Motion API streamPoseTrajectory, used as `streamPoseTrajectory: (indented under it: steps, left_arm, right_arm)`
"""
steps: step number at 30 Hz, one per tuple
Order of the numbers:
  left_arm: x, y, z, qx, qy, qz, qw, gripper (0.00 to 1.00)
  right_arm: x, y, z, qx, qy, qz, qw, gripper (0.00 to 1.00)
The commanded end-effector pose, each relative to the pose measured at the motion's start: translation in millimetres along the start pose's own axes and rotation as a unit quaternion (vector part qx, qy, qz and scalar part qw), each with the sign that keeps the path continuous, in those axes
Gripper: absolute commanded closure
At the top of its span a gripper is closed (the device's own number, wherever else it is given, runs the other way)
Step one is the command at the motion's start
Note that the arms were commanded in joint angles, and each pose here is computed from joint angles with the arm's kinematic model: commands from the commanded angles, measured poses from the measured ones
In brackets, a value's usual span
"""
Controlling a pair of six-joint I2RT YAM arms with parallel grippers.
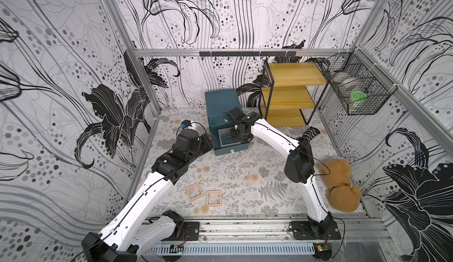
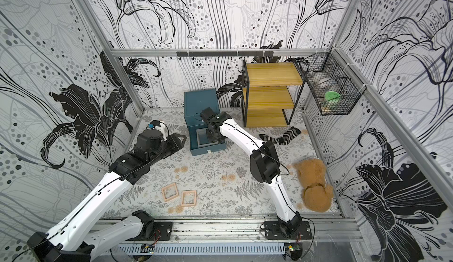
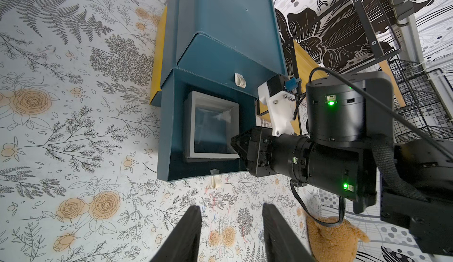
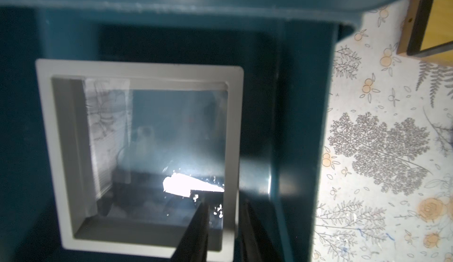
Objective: Place the brooch boxes into the drawer by color
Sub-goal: Place the brooch box in the drawer.
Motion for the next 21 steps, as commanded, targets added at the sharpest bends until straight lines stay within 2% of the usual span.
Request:
streamPoseTrajectory:
  steps: [1,7,12,15,21]
  left_arm:
    - [16,-5,-18,-0.030,0.004,-0.023,0.999,0.53]
    - [25,2,-18,-0.029,-0.009,-0.030,0.999,0.49]
    - [43,22,-15,-0.030,-0.033,-0.038,0.998,0.44]
    - [57,36,-16,-0.034,-0.042,-0.046,0.997,0.42]
    - [82,71,-11,-0.028,-0.056,-0.047,0.997,0.39]
  right_arm:
    - [9,-17,3,0.015,0.016,-0.016,1.000,0.72]
    - [15,-55,3,0.047,0.044,-0.055,0.996,0.71]
    - [-4,-90,2,0.122,0.109,-0.081,0.983,0.71]
    - [-21,-100,5,0.176,0.151,-0.075,0.970,0.70]
    - [-60,-88,9,0.243,0.228,-0.025,0.942,0.70]
Point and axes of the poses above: each gripper's point midway between its finger pads, its own y axis out along the fingers, its own z axis along the line the jaws close on, x = y × z, the point moved 3 cm from there along -y, back along the fingers
